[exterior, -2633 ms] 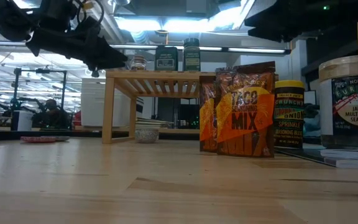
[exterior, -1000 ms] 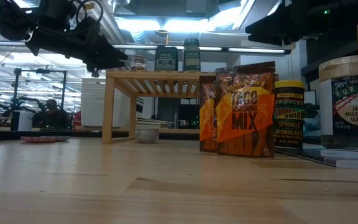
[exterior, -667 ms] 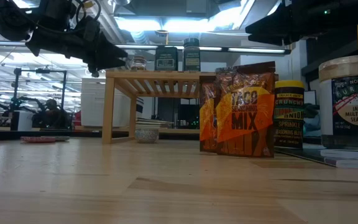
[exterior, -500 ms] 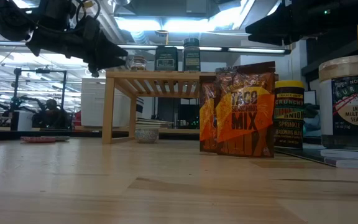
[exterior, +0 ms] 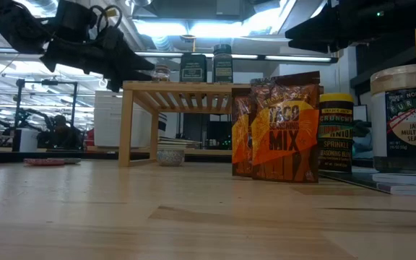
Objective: Shelf spices
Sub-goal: Remove the brown seasoning bottle from the shelf, then remove the black seasoning can from the shelf
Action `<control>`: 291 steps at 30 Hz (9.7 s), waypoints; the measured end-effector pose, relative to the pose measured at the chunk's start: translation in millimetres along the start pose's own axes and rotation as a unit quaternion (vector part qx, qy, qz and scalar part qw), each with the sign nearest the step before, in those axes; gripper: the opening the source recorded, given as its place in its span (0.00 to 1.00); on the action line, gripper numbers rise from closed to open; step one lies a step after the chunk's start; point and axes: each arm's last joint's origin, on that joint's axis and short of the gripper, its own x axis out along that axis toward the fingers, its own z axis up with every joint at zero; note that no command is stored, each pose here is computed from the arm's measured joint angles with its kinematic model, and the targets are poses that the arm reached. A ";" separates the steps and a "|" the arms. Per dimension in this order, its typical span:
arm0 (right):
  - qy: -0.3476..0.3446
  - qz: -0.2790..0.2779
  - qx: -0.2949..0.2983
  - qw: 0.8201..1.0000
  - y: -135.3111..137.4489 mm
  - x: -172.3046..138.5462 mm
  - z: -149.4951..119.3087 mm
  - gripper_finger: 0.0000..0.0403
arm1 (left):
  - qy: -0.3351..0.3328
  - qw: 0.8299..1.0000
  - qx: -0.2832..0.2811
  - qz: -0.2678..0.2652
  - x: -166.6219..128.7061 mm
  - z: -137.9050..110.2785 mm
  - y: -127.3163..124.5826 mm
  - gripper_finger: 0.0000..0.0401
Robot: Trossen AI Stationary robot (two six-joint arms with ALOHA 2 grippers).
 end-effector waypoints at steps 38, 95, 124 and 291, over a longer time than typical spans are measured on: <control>0.000 0.000 0.000 1.000 0.0 0.0 -0.1 0.97 | 0.039 0.996 0.033 -0.067 33.9 2.9 5.1 0.60; 0.000 0.000 0.000 1.000 0.0 0.0 -0.1 0.97 | 0.047 0.999 0.012 -0.023 -3.6 12.0 -95.3 0.45; 0.013 0.003 -0.007 1.000 0.5 0.0 -2.8 0.97 | 0.073 0.994 -0.075 -0.021 51.4 -90.9 -263.9 0.46; 0.059 0.011 -0.031 0.998 1.9 -0.7 -12.3 0.97 | 0.195 0.919 0.253 0.231 0.2 92.2 -185.1 0.73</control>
